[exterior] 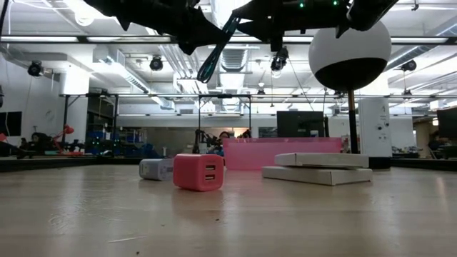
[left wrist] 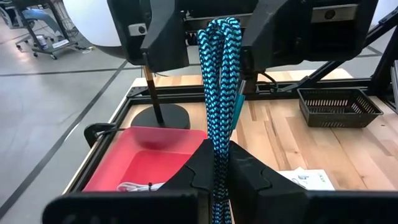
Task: Pick and place items into bin
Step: Put the light blue charger cable into the pink bin
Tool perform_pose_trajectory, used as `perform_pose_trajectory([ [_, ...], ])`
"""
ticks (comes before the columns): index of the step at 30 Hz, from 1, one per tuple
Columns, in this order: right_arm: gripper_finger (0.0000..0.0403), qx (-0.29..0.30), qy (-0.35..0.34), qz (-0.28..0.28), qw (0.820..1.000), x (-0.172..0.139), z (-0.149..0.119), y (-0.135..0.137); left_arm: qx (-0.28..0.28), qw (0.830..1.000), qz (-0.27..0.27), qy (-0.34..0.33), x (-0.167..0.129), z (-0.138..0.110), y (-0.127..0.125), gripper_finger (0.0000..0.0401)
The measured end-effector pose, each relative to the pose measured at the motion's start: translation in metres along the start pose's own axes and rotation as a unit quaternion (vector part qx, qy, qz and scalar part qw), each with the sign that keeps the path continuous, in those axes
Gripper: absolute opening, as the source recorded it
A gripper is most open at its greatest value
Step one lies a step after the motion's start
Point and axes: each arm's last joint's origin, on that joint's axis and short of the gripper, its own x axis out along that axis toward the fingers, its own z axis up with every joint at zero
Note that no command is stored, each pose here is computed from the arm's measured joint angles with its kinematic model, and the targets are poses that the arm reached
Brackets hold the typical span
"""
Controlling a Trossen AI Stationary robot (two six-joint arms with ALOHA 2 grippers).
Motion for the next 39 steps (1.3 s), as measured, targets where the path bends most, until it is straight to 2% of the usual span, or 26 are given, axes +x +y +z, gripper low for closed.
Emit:
perform_pose_trajectory([
  [12, 0.0155, 0.014, -0.001, 0.001, 1.000, 0.0000, 0.0004, -0.0016, 0.001, 1.000, 0.002, -0.008, 0.0001, 0.0010, 0.0003, 0.0008],
  [27, 0.0019, 0.015, 0.002, 0.017, 1.000, 0.0000, 0.0000, -0.0007, 0.002, 1.000, 0.002, -0.011, 0.0001, 0.0018, 0.0003, 0.0008],
  [34, 0.0015, 0.052, 0.003, 0.015, 0.999, -0.0001, -0.0001, -0.0009, -0.023, 1.000, 0.001, -0.010, 0.0001, 0.0014, 0.0002, 0.0014],
  [39, 0.0014, 0.053, 0.002, 0.010, 0.999, 0.0000, -0.0001, -0.0013, -0.036, 0.999, 0.000, -0.010, 0.0002, 0.0012, 0.0000, 0.0035],
])
